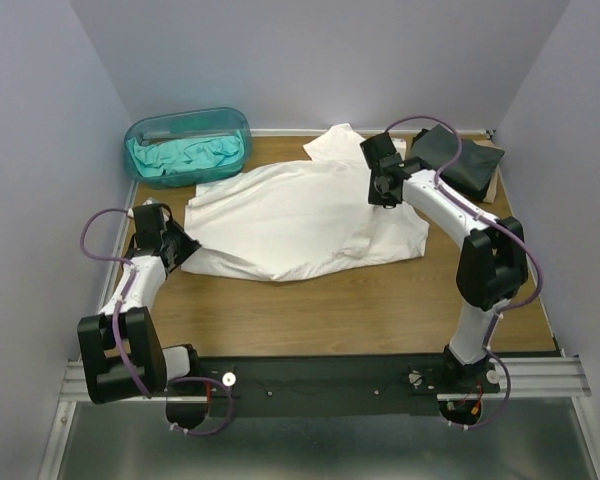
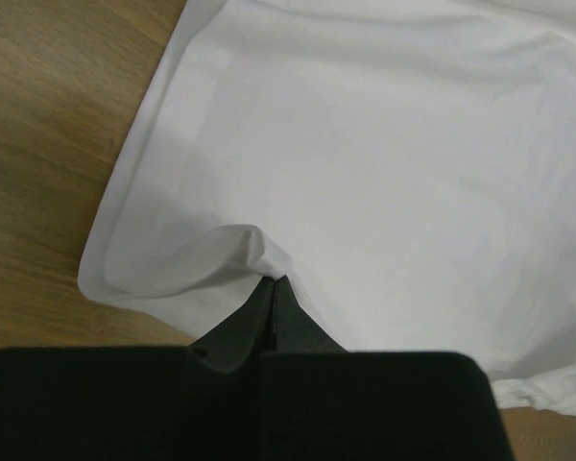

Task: Fold and stack the t-shirts
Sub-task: Fold the tshirt

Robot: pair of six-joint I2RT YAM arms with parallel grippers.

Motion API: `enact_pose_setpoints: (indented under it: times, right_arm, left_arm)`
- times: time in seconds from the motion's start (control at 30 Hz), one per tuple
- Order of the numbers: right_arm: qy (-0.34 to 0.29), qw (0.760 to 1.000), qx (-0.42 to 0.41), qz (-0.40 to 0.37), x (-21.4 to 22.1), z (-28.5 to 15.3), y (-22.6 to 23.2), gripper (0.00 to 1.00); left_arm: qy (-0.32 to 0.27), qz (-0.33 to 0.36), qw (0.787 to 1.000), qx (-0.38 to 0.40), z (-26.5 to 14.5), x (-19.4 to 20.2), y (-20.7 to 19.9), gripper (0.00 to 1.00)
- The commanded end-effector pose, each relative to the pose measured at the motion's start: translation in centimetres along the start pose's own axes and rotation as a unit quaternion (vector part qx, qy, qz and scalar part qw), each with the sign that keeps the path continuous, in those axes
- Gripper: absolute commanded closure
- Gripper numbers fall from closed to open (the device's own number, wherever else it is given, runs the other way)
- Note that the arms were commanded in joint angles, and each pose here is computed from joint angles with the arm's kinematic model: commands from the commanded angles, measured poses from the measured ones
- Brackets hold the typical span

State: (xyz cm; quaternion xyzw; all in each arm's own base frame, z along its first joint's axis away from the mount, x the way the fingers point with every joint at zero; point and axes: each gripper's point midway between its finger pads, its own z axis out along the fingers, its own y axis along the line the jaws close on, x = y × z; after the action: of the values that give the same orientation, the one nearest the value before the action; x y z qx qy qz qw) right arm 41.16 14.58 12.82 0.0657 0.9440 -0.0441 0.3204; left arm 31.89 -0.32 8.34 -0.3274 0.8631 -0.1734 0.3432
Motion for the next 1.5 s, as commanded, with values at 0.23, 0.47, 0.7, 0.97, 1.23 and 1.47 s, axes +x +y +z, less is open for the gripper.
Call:
enact_pose_setpoints:
  times: [0.23, 0.47, 0.7, 0.97, 1.23, 1.47]
  right_arm:
    - [-0.019, 0.999, 0.008, -0.035, -3.7, 3.4, 0.6, 0.99]
    - [-0.031, 0.999, 0.018, -0.038, -5.2, 3.6, -0.2, 1.00]
    - [-0.038, 0.998, 0.034, -0.029, -5.7, 3.0, -2.1, 1.00]
    - [-0.044, 0.998, 0.052, -0.017, -6.2, 2.5, -4.1, 1.00]
    - [-0.046, 0.997, 0.055, -0.015, -6.5, 2.5, -4.3, 1.00]
    - [-0.045, 0.997, 0.061, -0.018, -6.7, 3.1, -4.4, 1.00]
  left_arm:
    - [-0.037, -0.005, 0.999, 0.028, 1.0, -4.8, -0.2, 1.00]
    - [-0.030, -0.008, 0.999, 0.027, 1.6, -4.9, 0.7, 1.00]
    - [-0.027, -0.007, 0.999, 0.022, 2.1, -5.2, 1.4, 1.00]
    - [-0.033, 0.001, 0.999, 0.027, 2.2, -5.8, 1.4, 1.00]
    - [-0.020, 0.009, 0.999, 0.039, 3.5, -5.9, 1.3, 1.00]
    - [-0.004, 0.019, 0.999, 0.037, 5.0, -6.0, 1.6, 1.00]
